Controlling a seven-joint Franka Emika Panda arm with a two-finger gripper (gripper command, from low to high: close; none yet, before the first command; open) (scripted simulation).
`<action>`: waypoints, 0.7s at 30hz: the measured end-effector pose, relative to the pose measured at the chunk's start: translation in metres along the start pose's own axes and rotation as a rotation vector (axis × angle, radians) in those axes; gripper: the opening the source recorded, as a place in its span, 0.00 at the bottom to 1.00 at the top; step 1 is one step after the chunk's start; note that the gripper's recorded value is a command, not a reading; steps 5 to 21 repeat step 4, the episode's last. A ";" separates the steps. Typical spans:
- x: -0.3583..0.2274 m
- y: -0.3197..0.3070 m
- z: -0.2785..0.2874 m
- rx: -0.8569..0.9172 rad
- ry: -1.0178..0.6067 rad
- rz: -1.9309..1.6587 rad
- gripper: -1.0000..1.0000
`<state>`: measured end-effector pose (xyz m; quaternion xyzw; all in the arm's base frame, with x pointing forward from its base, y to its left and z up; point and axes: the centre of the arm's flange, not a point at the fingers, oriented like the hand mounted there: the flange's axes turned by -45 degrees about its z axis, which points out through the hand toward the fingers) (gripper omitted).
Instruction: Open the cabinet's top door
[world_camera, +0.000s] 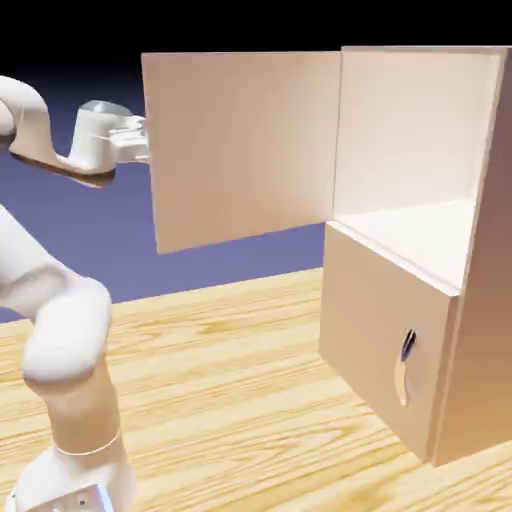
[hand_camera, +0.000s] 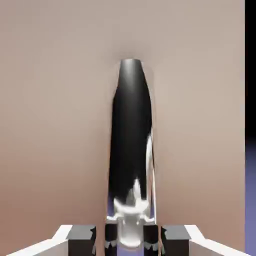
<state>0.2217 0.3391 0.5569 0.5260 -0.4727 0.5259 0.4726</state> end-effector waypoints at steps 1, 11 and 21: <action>0.000 -0.002 -0.004 -0.013 0.000 0.000 0.00; 0.000 -0.008 -0.018 -0.051 0.001 0.000 0.00; 0.000 -0.008 -0.018 -0.051 0.001 0.000 0.00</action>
